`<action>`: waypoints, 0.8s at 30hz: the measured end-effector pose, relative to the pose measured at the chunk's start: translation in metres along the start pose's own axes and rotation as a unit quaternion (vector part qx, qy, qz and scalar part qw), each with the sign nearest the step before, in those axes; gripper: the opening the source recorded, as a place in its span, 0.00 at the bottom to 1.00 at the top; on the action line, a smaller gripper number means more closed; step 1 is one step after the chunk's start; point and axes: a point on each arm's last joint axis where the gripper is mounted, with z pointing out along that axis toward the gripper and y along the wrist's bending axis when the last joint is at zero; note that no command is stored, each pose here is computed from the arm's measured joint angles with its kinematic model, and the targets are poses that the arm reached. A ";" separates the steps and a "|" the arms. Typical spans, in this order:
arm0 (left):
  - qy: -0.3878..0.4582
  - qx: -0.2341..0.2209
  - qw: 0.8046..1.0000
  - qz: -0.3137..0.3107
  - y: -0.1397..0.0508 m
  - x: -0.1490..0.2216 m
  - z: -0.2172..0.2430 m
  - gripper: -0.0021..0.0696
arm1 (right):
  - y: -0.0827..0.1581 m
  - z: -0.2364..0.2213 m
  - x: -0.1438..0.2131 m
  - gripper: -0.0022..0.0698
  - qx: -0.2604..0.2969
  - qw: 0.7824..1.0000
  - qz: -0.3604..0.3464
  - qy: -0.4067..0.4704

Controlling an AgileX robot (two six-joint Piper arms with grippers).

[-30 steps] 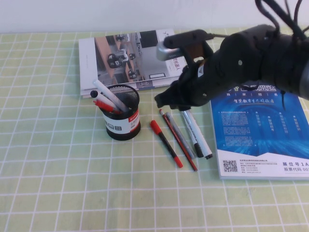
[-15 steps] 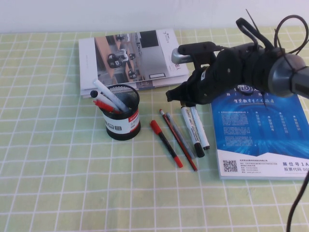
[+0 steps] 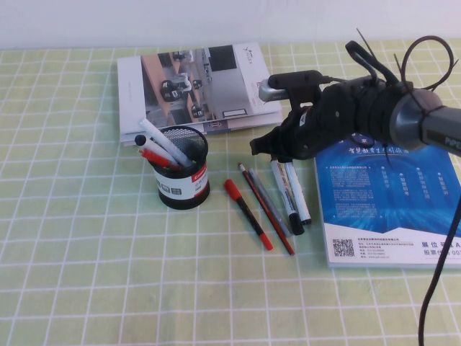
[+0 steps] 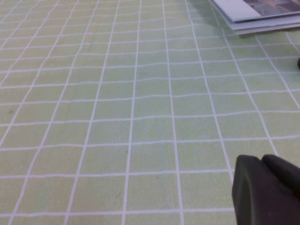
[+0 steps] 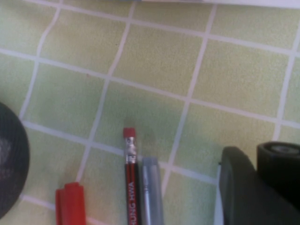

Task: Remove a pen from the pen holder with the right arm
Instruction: 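Take a marker out of the pen holder and lay it on the table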

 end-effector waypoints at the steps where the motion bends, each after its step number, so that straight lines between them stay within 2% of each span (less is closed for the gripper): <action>1: 0.000 0.000 1.000 0.000 0.000 0.000 0.000 0.02 | 0.000 0.002 0.001 0.14 0.000 1.000 0.000 0.002; 12: 0.000 0.000 1.000 0.000 0.000 0.000 0.000 0.02 | -0.001 0.009 0.005 0.17 0.000 1.000 0.005 0.012; 21: 0.000 0.000 1.000 0.000 0.000 0.000 0.000 0.02 | 0.000 0.009 0.006 0.42 -0.004 1.000 0.014 0.017; 24: 0.000 0.000 1.000 0.000 0.000 0.000 0.000 0.02 | 0.000 0.007 0.006 0.45 -0.004 1.000 0.014 0.021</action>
